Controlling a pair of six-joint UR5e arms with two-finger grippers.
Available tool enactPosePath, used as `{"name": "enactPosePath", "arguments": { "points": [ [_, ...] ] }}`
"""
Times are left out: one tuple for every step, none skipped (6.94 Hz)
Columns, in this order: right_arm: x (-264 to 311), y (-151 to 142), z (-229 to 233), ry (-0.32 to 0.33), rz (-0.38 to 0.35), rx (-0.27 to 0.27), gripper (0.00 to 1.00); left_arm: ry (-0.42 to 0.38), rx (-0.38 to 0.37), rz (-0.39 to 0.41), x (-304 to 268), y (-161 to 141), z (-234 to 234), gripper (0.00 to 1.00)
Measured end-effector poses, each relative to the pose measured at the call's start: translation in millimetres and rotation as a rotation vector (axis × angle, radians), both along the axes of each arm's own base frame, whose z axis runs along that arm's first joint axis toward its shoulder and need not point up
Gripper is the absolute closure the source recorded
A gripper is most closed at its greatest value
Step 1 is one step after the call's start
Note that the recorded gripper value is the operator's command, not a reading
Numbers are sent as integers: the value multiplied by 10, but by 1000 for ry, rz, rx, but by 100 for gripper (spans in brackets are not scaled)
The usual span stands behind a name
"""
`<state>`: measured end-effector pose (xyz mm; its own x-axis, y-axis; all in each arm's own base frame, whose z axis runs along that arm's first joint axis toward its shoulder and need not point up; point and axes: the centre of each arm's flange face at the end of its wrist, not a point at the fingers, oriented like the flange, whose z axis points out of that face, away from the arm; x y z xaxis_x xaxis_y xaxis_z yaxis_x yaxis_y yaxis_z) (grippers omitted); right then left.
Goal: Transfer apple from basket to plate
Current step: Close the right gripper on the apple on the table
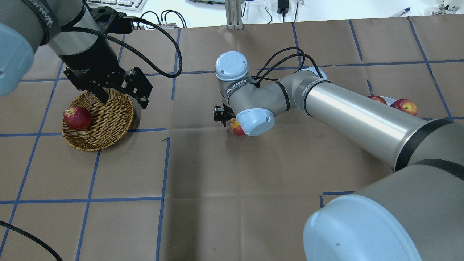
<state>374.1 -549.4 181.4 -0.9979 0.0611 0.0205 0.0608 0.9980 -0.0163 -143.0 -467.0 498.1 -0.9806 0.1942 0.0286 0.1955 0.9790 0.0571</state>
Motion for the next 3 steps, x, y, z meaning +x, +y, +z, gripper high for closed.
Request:
{"name": "enactPosePath", "arguments": {
  "points": [
    [-10,0,11,2,-2,1,51,0,1,0,0,-6,-7,1],
    [-17,0,37,2,-6,0,52,0,1,0,0,-8,-9,1],
    [-25,-10,94,0,-12,-8,51,0,2,0,0,-8,-11,1]
  ]
}}
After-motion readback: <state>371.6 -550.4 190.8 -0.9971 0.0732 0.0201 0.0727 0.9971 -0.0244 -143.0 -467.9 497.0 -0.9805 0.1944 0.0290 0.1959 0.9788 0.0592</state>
